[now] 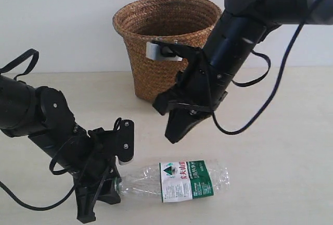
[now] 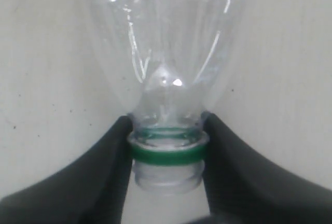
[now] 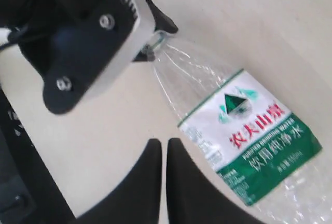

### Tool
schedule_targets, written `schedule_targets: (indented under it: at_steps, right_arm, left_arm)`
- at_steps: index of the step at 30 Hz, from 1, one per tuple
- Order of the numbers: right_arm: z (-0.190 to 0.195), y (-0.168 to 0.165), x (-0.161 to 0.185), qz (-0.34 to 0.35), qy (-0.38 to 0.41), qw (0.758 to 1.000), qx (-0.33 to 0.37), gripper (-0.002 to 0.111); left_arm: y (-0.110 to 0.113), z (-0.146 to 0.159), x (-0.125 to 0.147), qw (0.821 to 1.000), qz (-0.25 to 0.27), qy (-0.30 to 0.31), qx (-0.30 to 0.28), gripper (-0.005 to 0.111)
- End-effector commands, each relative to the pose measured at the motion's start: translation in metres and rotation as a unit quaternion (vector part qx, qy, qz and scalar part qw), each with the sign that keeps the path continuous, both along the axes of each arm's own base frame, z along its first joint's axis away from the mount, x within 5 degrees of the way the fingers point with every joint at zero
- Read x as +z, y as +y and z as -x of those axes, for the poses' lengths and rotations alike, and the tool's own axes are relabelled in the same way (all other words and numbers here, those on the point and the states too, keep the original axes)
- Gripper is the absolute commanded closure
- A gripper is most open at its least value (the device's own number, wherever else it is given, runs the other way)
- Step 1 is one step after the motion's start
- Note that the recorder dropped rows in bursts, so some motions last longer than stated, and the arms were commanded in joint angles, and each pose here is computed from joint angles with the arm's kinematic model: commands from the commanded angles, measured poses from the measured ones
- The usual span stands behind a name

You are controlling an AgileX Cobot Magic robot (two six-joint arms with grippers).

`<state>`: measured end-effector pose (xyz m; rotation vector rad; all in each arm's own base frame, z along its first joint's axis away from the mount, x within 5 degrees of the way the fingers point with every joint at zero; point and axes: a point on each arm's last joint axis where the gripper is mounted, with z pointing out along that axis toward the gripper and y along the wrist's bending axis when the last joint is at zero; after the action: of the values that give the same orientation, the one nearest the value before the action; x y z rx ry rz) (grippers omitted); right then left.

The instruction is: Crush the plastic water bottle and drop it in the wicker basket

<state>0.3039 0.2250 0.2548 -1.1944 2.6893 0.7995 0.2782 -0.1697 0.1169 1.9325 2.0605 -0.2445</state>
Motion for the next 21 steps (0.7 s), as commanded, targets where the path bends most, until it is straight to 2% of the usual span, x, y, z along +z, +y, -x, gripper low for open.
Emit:
schedule_targets:
  at_steps: [1,5,6,7,8,11,14,17,21]
  right_arm:
    - [0.012,-0.024,0.002,0.066,-0.03,0.997,0.014,0.108]
    - [0.008,-0.064,0.0,0.081,-0.041,0.995,-0.034,0.108]
    - [0.003,-0.092,0.002,0.08,-0.057,0.992,-0.085,0.108]
    - [0.002,-0.104,0.0,0.08,-0.063,0.989,-0.107,0.108]
    - [0.001,-0.13,-0.003,0.081,-0.072,0.982,-0.157,0.108]
    - [0.0,-0.16,-0.014,0.085,-0.077,0.97,-0.216,0.108]
    - [0.005,-0.181,-0.037,0.085,-0.072,0.956,-0.27,0.108]
    - [0.007,-0.183,-0.05,0.083,-0.091,0.948,-0.295,0.108]
    - [0.008,-0.179,-0.059,0.055,-0.126,0.948,-0.288,0.108]
  left_arm:
    - [-0.002,0.002,0.007,1.0,0.005,0.003,-0.002,0.102]
    - [-0.002,0.004,0.025,1.0,0.005,-0.006,-0.026,0.102]
    - [-0.001,0.006,0.04,0.999,0.007,-0.016,-0.041,0.102]
    - [0.0,0.008,0.049,0.998,0.007,-0.024,-0.05,0.102]
    - [0.002,0.012,0.066,0.996,0.002,-0.026,-0.08,0.102]
    - [0.003,0.013,0.09,0.994,0.0,-0.043,-0.103,0.102]
    - [0.0,0.008,0.119,0.991,0.018,-0.088,-0.102,0.102]
    - [-0.006,-0.003,0.141,0.987,0.033,-0.122,-0.103,0.102]
    - [-0.013,-0.027,0.195,0.968,0.053,-0.225,-0.095,0.102]
